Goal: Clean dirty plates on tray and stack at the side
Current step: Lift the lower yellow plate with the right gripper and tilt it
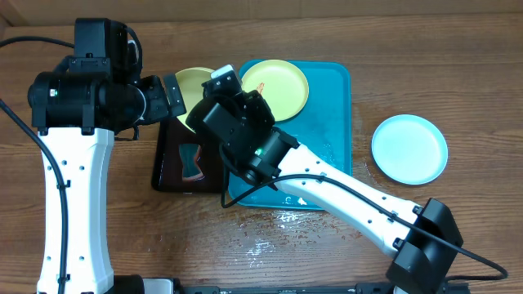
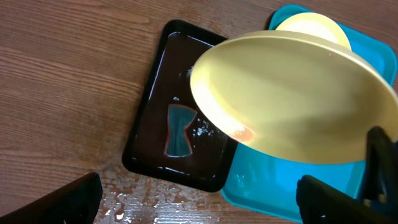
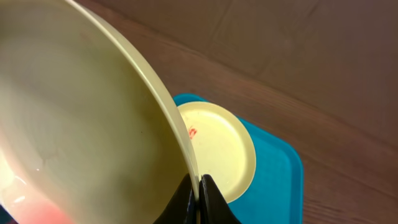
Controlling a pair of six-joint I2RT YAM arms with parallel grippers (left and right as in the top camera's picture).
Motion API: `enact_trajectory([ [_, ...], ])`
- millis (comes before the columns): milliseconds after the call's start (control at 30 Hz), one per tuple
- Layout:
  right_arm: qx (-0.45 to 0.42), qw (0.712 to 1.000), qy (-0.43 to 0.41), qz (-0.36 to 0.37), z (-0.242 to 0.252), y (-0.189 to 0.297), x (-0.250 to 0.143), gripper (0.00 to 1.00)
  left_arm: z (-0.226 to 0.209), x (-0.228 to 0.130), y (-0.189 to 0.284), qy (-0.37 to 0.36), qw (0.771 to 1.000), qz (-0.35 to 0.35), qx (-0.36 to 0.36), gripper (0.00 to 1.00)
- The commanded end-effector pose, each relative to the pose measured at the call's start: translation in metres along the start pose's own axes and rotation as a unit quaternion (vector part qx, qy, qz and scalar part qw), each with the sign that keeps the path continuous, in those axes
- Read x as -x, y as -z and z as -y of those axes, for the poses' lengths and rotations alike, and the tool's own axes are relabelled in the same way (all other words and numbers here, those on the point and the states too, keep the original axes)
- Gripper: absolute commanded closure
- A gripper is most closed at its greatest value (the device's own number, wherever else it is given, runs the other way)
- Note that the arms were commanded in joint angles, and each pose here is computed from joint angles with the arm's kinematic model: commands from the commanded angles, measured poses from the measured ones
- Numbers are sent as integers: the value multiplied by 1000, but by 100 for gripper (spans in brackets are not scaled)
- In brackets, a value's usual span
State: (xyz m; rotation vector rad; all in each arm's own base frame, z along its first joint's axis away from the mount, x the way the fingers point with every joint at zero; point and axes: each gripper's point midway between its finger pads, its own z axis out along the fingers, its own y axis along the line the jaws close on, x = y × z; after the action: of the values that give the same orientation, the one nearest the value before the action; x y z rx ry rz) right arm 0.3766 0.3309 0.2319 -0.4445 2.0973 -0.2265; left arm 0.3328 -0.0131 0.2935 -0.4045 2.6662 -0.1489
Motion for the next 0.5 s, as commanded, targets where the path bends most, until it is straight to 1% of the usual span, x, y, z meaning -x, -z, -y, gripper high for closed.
enact_trajectory([
  [0,-10,1000,-6,-2,-2,-5,-11,96,-1,2,1,-11,1000,3,4,0],
  [133,-12,1000,9,-9,-7,-5,-23,96,-1,2,1,-11,1000,3,5,0],
  [367,-15,1000,17,-6,-13,-2,-28,96,-1,2,1,-11,1000,3,5,0],
  [467,-31,999,34,3,-17,9,-29,96,-1,2,1,-11,1000,3,5,0],
])
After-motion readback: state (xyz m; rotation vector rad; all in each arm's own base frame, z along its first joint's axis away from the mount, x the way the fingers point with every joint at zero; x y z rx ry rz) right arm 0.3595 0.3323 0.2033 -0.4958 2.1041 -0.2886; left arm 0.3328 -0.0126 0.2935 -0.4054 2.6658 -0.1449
